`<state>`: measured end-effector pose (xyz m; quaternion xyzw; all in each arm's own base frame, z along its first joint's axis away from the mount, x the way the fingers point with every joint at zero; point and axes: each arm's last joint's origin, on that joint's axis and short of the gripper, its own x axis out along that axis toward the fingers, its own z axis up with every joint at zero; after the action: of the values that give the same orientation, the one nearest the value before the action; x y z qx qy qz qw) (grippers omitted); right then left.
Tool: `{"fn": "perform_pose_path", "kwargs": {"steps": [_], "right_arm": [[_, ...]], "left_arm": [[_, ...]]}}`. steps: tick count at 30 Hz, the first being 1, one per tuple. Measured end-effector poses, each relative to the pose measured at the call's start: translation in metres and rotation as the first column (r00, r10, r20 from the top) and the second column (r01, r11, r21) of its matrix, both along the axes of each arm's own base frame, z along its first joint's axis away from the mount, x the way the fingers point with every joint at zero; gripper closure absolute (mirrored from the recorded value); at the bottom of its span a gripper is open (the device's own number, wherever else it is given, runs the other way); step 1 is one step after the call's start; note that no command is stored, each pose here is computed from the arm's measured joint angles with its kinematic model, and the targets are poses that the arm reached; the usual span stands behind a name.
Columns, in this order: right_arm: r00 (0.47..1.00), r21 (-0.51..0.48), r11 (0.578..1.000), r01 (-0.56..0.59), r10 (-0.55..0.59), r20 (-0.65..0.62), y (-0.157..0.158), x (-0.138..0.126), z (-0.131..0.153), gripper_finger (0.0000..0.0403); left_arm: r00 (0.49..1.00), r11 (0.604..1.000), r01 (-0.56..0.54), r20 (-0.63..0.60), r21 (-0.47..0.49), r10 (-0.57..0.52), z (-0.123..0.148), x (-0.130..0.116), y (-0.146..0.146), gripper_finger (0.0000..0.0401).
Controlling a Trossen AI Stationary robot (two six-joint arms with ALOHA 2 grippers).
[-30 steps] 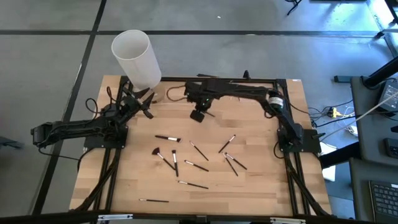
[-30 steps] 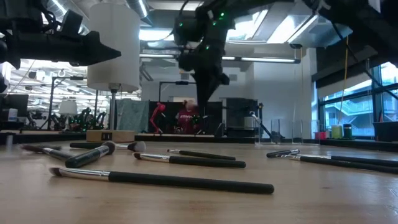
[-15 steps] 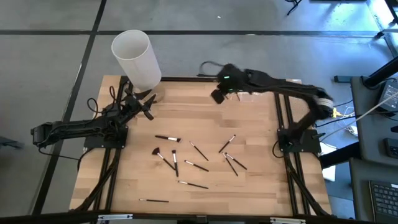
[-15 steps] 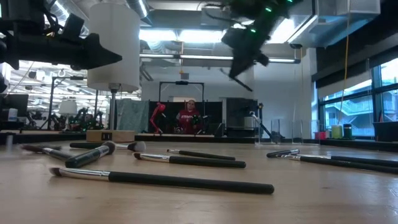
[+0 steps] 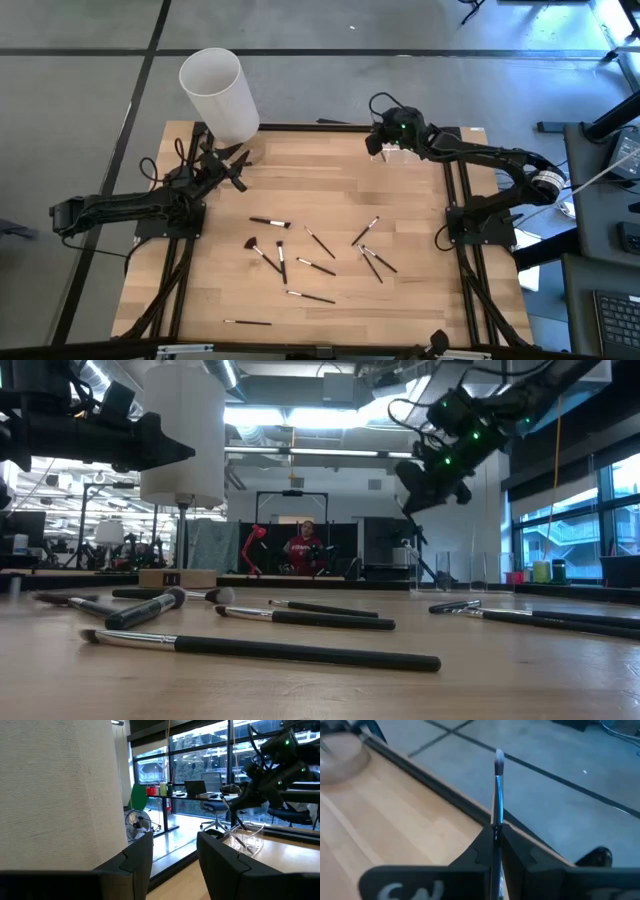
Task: Put items in baskets/containers
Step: Put the eyeshadow brush into the left side of the transparent organizer
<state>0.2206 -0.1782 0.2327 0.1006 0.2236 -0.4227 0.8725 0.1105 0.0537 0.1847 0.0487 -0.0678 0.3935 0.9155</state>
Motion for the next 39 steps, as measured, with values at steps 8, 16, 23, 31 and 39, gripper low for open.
{"fn": "perform_pose_path", "kwargs": {"steps": [8,16,23,31,39], "right_arm": [[0.999,-0.002,0.999,0.038,-0.038,-0.039,-0.001,-0.004,-0.006,0.0377],[0.994,0.049,0.997,0.064,-0.06,-0.087,-0.004,-0.001,-0.02,0.0324],[0.993,0.068,0.996,0.064,-0.057,-0.108,-0.005,0.001,-0.027,0.0276],[0.999,0.018,0.999,-0.039,0.039,0.015,0.019,0.015,-0.003,0.027],[0.963,0.116,0.965,-0.237,0.218,0.158,0.064,0.048,-0.004,0.027]], "left_arm": [[1.0,1.0,0.001,-0.012,-0.003,-0.001,-0.001,0.001,0.0,0.0253],[1.0,1.0,0.001,-0.015,-0.006,-0.001,-0.002,0.001,0.0,0.0253],[1.0,1.0,0.001,-0.016,-0.005,-0.001,-0.002,0.001,0.0,0.0253],[1.0,1.0,0.001,-0.016,-0.005,-0.001,-0.002,0.001,0.0,0.0253],[1.0,1.0,0.004,-0.007,-0.015,-0.004,-0.002,0.001,0.0,0.0253]]}}
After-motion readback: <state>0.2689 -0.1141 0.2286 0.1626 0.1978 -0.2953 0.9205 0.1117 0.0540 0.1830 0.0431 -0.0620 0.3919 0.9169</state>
